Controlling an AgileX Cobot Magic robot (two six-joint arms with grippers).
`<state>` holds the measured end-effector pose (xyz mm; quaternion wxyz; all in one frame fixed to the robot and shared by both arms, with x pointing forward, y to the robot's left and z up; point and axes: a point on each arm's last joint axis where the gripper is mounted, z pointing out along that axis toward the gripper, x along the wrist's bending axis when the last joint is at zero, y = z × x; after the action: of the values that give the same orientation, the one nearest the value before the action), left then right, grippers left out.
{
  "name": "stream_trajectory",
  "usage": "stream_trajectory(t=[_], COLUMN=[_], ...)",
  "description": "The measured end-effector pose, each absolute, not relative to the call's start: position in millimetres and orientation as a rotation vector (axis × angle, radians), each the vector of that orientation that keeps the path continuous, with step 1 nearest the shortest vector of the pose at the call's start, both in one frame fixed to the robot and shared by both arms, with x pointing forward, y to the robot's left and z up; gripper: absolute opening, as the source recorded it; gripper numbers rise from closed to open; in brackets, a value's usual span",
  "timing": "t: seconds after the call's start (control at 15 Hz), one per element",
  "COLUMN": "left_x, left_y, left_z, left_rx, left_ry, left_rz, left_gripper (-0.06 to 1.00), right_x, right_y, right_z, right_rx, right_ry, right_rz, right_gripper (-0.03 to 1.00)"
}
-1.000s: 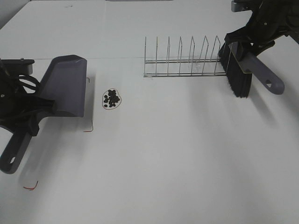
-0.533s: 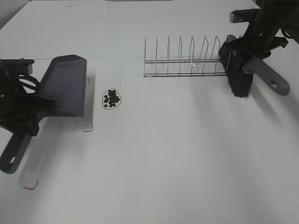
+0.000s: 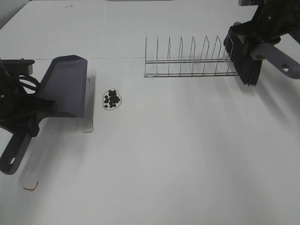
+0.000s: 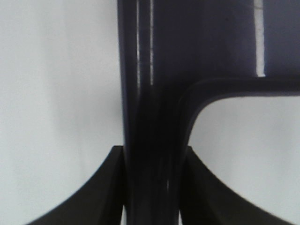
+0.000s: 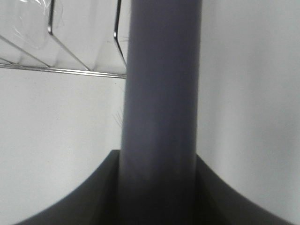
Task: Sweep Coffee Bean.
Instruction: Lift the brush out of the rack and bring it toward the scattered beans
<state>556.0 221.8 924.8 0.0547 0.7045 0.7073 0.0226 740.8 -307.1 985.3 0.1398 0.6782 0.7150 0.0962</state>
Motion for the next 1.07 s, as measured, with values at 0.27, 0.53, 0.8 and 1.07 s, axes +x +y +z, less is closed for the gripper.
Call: stream_trajectory(t=[0.27,0.53,0.8,1.07], left_x=[556,556,553,552], left_y=[222,222,214,208], left_z=[925,925,924,901], left_rx=[2.139,2.142,2.178,2.224], left_ry=[2.148,2.147,2.131,2.175], left_rz=[0.069,0.068,0.054,0.000], left_gripper=[0.27,0.27,0.27,0.27], right_x=[719,702,644,612], right_y=[-304,-298,-291,-242], right_z=[1047,1077,1069,1029], right_rx=[1.961,1.988,2.082,1.959], right_ry=[2.026,2.024,2.061,2.155], right_rz=[0.353,0.459,0.401,0.351], right_gripper=[0.35,0.35,0.35,0.35])
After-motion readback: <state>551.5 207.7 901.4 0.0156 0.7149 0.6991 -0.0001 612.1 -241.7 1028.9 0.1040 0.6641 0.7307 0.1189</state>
